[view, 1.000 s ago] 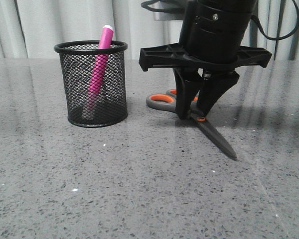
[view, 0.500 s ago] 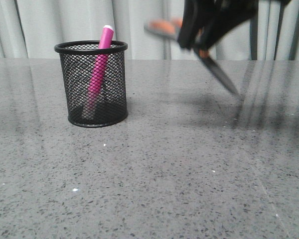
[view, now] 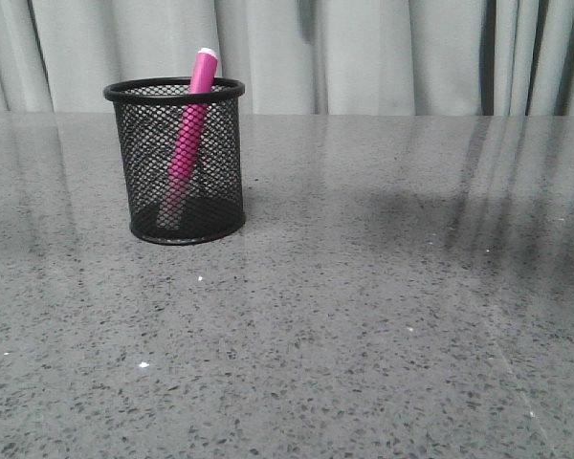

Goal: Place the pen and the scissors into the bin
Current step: 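Lift the scissors with the right gripper and carry them over the mesh cup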

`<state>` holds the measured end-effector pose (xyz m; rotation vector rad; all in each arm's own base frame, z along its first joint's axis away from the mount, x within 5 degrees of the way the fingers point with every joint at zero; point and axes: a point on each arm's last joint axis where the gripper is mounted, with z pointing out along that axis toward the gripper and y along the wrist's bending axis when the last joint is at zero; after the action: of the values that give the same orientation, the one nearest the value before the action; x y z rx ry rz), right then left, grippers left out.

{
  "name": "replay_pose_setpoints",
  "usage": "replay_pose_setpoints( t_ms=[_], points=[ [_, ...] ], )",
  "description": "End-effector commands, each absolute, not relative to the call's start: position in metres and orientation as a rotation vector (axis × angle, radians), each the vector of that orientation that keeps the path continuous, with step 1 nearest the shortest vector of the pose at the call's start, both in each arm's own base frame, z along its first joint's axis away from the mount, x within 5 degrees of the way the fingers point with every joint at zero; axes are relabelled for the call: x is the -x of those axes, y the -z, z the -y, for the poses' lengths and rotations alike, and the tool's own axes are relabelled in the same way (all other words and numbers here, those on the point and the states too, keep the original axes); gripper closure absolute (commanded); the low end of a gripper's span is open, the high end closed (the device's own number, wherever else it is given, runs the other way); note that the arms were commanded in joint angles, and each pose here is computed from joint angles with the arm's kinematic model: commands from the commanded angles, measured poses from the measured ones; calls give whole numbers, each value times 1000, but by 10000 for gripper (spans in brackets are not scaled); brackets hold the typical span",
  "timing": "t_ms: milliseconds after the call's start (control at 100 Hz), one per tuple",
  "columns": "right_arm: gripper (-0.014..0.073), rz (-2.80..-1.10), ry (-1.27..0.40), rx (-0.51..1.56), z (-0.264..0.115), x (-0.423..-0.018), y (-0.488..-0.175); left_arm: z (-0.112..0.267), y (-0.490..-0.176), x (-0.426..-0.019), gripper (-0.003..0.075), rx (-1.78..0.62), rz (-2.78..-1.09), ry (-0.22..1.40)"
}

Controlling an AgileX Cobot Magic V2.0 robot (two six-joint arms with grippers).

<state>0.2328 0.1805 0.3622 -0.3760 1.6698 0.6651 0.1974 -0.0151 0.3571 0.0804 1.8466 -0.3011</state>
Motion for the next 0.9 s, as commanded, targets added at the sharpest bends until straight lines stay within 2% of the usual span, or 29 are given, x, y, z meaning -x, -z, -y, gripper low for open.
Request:
replay_pose_setpoints(
  t_ms=[0, 130, 410, 660, 890],
  points=[
    [671, -1422, -723, 366, -189, -237, -384, 12, -372, -195, 337, -27, -1773, 295],
    [670, -1308, -721, 441, -204, -248, -373, 12, -372, -196, 337, -26, -1772, 294],
    [671, -1214, -755, 488, -224, -264, -349, 12, -372, -196, 337, -26, -1772, 294],
    [671, -1264, -748, 506, -233, -276, -325, 11, -373, -196, 337, -20, -1767, 288],
    [671, -1300, -702, 548, -234, -278, -317, 11, -373, -196, 337, -22, -1766, 284]
  ],
)
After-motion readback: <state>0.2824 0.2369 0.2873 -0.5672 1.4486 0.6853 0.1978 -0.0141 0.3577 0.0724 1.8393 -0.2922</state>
